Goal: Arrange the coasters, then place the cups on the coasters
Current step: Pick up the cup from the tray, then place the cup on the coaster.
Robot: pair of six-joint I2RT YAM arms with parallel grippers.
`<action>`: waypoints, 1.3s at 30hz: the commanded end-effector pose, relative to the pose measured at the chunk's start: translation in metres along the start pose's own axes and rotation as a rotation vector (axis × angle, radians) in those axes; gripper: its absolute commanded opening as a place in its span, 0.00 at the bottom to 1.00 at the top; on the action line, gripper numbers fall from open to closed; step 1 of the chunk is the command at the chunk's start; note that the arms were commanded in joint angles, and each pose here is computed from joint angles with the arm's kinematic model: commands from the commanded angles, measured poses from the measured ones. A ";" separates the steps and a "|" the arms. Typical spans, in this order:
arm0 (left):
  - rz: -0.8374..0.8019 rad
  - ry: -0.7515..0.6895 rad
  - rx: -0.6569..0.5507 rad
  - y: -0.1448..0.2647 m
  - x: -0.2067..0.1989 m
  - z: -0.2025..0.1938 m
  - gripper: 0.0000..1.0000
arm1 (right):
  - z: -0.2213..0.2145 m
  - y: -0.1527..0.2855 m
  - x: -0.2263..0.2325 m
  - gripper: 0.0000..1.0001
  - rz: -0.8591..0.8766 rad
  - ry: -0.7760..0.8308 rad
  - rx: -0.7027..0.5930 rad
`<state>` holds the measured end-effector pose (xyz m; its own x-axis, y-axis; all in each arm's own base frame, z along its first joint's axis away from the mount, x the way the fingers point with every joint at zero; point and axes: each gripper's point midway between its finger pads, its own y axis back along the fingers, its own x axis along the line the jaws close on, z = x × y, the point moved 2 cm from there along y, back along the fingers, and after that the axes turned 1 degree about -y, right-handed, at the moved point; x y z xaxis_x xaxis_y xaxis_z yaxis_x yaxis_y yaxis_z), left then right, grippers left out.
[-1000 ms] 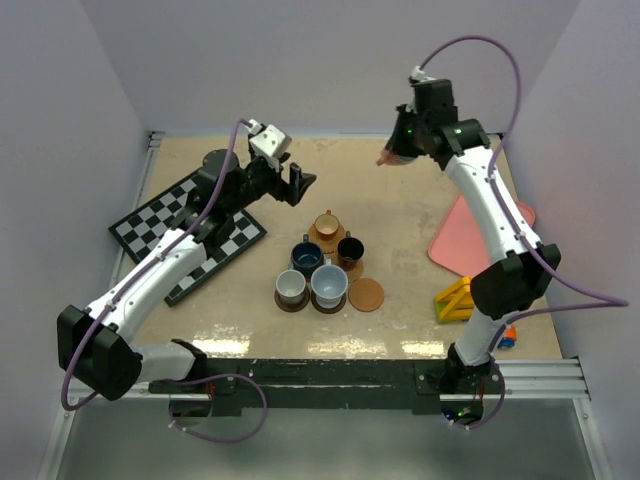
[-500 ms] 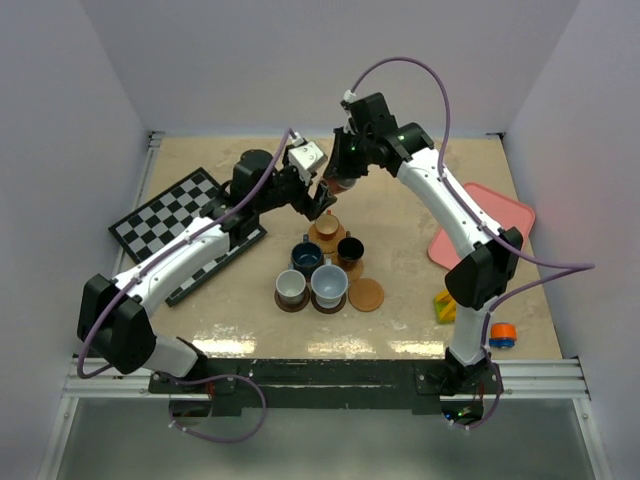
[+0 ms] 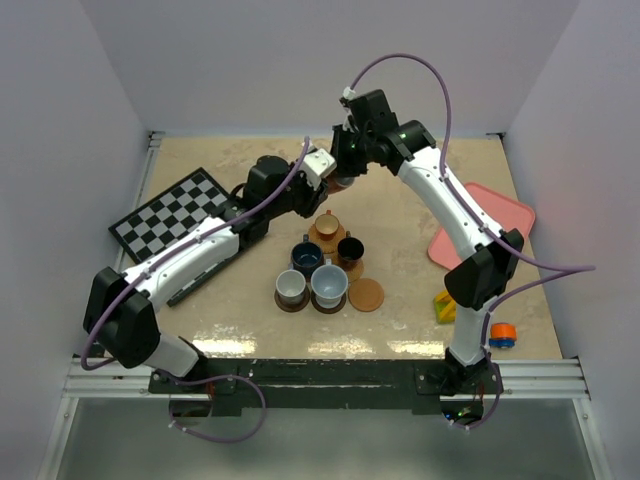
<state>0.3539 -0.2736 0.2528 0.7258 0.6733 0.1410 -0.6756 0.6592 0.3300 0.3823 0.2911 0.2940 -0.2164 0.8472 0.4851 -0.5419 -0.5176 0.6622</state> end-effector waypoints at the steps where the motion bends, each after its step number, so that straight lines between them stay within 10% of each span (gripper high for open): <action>1: 0.018 -0.018 -0.065 -0.007 0.000 0.023 0.42 | 0.016 0.016 0.024 0.00 0.091 0.026 -0.055; 11: -0.039 0.038 -0.116 -0.012 -0.010 0.029 0.00 | 0.006 0.012 0.023 0.00 0.115 0.056 -0.008; 16: -0.064 0.086 -0.174 0.000 -0.016 0.039 0.00 | -0.002 0.013 0.014 0.01 0.115 0.083 0.025; 28: -0.200 0.172 -0.181 0.020 -0.029 0.037 0.00 | 0.026 0.059 -0.005 0.53 0.224 0.112 -0.055; 39: -0.440 0.221 -0.136 0.060 -0.025 0.027 0.00 | 0.005 0.095 -0.030 0.56 0.374 0.446 -0.061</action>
<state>0.3226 -0.2649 0.2561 0.8388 0.5137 -0.1803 -0.4573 0.8446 0.2785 0.3674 0.2081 0.3583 -0.5704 0.6886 0.4476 -0.5134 -0.7244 0.4601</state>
